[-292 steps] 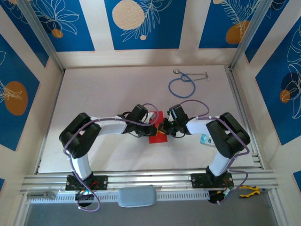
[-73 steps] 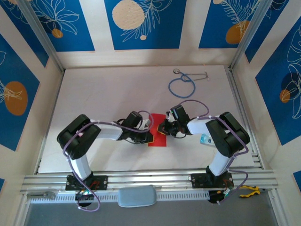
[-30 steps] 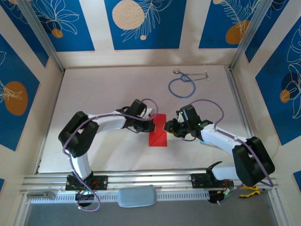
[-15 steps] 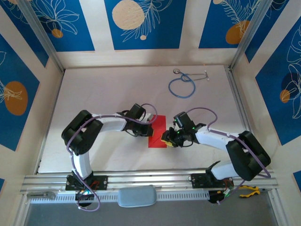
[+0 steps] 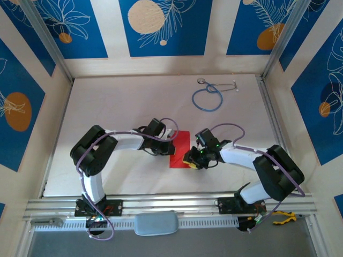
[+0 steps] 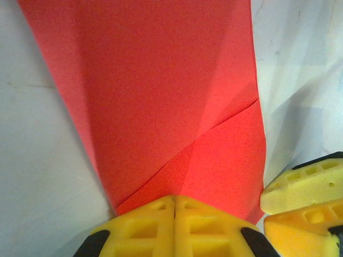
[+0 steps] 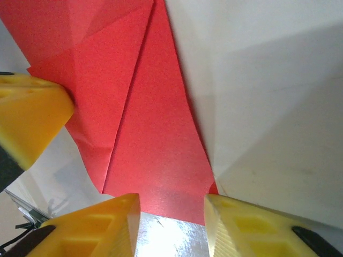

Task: Fold a paper plane with a square sheet of paper (pick it up from the middle)
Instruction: Turn over the paper at the center of the table.

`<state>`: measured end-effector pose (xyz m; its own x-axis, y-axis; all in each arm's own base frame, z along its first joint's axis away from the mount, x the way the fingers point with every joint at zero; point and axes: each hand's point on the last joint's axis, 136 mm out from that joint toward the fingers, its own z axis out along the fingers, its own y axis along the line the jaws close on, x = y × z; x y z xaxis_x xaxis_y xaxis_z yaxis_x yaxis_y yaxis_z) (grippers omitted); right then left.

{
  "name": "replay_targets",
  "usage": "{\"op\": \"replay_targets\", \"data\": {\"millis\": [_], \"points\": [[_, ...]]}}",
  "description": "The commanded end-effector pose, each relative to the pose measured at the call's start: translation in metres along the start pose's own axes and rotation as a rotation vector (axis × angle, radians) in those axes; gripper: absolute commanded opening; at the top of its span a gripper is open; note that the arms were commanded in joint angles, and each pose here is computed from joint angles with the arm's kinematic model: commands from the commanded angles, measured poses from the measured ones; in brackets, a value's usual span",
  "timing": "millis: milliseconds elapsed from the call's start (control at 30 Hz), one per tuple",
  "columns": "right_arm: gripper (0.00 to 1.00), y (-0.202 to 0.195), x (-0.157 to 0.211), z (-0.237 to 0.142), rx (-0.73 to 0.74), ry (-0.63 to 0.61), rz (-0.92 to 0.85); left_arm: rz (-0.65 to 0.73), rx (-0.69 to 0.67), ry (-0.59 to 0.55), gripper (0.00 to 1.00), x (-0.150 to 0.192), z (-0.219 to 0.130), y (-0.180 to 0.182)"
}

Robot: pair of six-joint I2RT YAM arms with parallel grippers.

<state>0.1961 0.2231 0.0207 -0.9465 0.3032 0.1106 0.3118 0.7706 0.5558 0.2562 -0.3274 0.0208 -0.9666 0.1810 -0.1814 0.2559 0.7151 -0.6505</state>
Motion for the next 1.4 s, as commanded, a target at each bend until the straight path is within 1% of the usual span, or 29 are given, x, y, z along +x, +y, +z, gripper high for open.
{"op": "replay_targets", "data": {"millis": [0,67,167,333,567,667,767,967,1167,1367], "points": [[0.4,0.001,-0.001,0.008,0.006,0.009,-0.012,-0.045,-0.02,0.009,0.04,0.006,0.002,0.011],[0.41,0.007,-0.004,0.01,-0.017,0.009,-0.039,-0.05,-0.022,0.004,0.04,0.005,0.001,0.011],[0.48,0.022,-0.01,0.01,-0.075,-0.007,-0.079,-0.053,-0.03,0.003,0.04,0.006,0.001,0.013],[0.52,0.04,-0.024,0.004,-0.153,-0.035,-0.114,-0.055,-0.028,0.002,0.04,0.006,0.001,0.013],[0.53,0.045,-0.043,-0.003,-0.179,-0.072,-0.143,-0.054,-0.021,0.003,0.04,0.006,0.001,0.012],[0.53,0.05,-0.05,-0.003,-0.213,-0.057,-0.154,-0.054,-0.019,0.002,0.04,0.005,0.001,0.011],[0.53,0.046,-0.056,0.0,-0.197,-0.061,-0.136,-0.054,-0.019,0.0,0.04,0.005,0.001,0.011],[0.47,0.043,-0.062,0.004,-0.213,-0.064,-0.118,-0.055,0.001,-0.008,0.04,0.003,-0.001,0.005],[0.35,0.036,-0.066,0.007,-0.217,-0.075,-0.108,-0.056,0.039,-0.022,0.04,-0.002,-0.003,-0.003],[0.31,0.03,-0.069,0.01,-0.219,-0.076,-0.106,-0.055,0.051,-0.025,0.05,-0.004,-0.005,-0.008]]}}
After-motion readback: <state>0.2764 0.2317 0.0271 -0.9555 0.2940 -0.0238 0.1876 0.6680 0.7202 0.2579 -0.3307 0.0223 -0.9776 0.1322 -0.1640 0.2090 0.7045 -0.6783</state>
